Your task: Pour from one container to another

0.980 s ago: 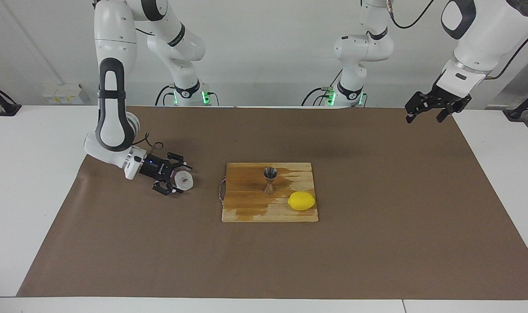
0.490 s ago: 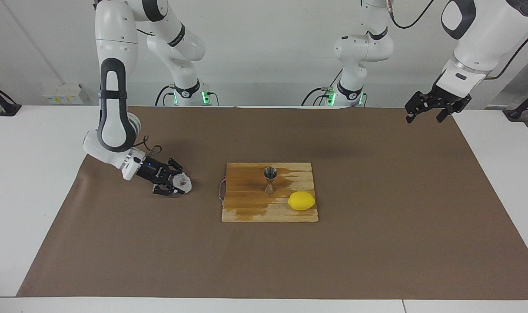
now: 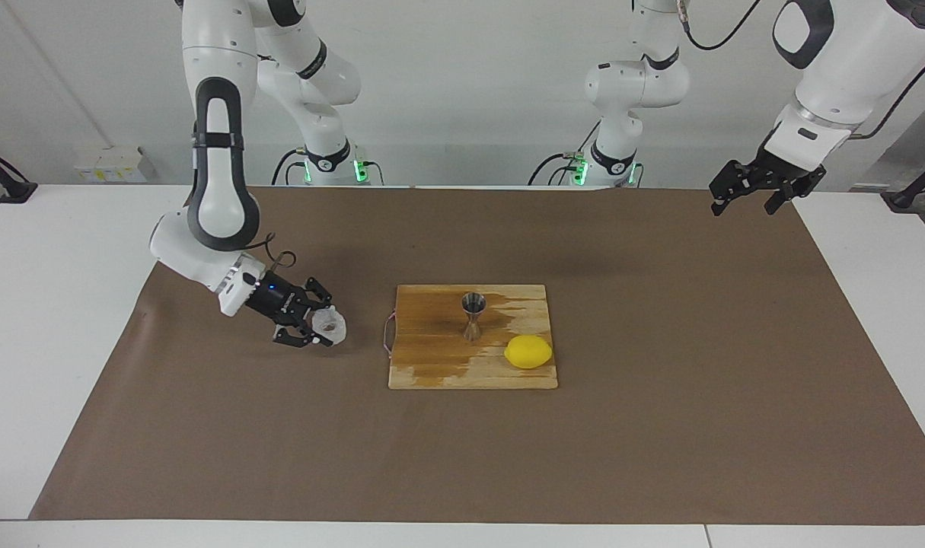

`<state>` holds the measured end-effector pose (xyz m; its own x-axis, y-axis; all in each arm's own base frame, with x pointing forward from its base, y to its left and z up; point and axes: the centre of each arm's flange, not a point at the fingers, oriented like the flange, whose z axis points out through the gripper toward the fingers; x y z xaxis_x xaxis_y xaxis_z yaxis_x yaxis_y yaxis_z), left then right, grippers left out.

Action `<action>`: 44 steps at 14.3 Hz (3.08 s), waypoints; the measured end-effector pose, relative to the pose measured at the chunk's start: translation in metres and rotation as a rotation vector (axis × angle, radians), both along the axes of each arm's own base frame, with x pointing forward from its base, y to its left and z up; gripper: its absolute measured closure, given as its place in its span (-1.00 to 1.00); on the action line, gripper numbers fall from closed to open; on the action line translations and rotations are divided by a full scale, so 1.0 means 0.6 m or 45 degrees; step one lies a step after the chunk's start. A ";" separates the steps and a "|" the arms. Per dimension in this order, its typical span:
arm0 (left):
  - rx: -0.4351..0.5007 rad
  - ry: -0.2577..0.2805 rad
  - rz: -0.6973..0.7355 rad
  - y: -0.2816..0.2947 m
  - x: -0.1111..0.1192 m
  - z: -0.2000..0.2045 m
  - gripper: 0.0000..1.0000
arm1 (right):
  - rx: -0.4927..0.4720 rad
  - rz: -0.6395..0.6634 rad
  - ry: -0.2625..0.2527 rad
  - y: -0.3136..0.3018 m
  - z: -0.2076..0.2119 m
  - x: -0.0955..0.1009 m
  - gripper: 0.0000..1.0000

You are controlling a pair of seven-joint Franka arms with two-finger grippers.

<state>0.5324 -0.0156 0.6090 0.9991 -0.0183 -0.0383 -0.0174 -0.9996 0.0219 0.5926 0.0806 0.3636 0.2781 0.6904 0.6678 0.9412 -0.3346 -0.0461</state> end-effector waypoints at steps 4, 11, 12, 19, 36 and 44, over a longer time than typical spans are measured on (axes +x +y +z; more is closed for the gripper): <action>0.000 0.000 0.000 0.000 0.000 0.000 -1.00 | -0.175 -0.010 -0.010 0.162 0.049 -0.006 0.01; 0.000 0.000 0.000 0.000 0.000 0.000 -1.00 | -0.470 0.143 -0.138 0.302 0.072 -0.043 0.01; 0.000 0.000 0.000 0.000 0.000 0.000 -1.00 | -0.525 0.161 -0.159 0.314 0.075 -0.048 0.01; 0.000 0.000 0.000 0.000 0.000 0.000 -1.00 | -0.835 0.195 -0.286 0.379 0.119 -0.063 0.01; 0.000 -0.001 0.000 0.000 0.000 0.000 -1.00 | -1.108 0.177 -0.358 0.446 0.179 -0.089 0.01; 0.000 -0.001 0.000 0.000 0.000 0.000 -1.00 | -1.143 0.176 -0.377 0.462 0.171 -0.097 0.01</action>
<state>0.5322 -0.0155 0.6092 0.9991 -0.0182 -0.0379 -0.0174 -0.9996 0.0219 0.5346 0.3578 0.4660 0.0606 0.9934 -0.0972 0.9074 -0.0142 0.4201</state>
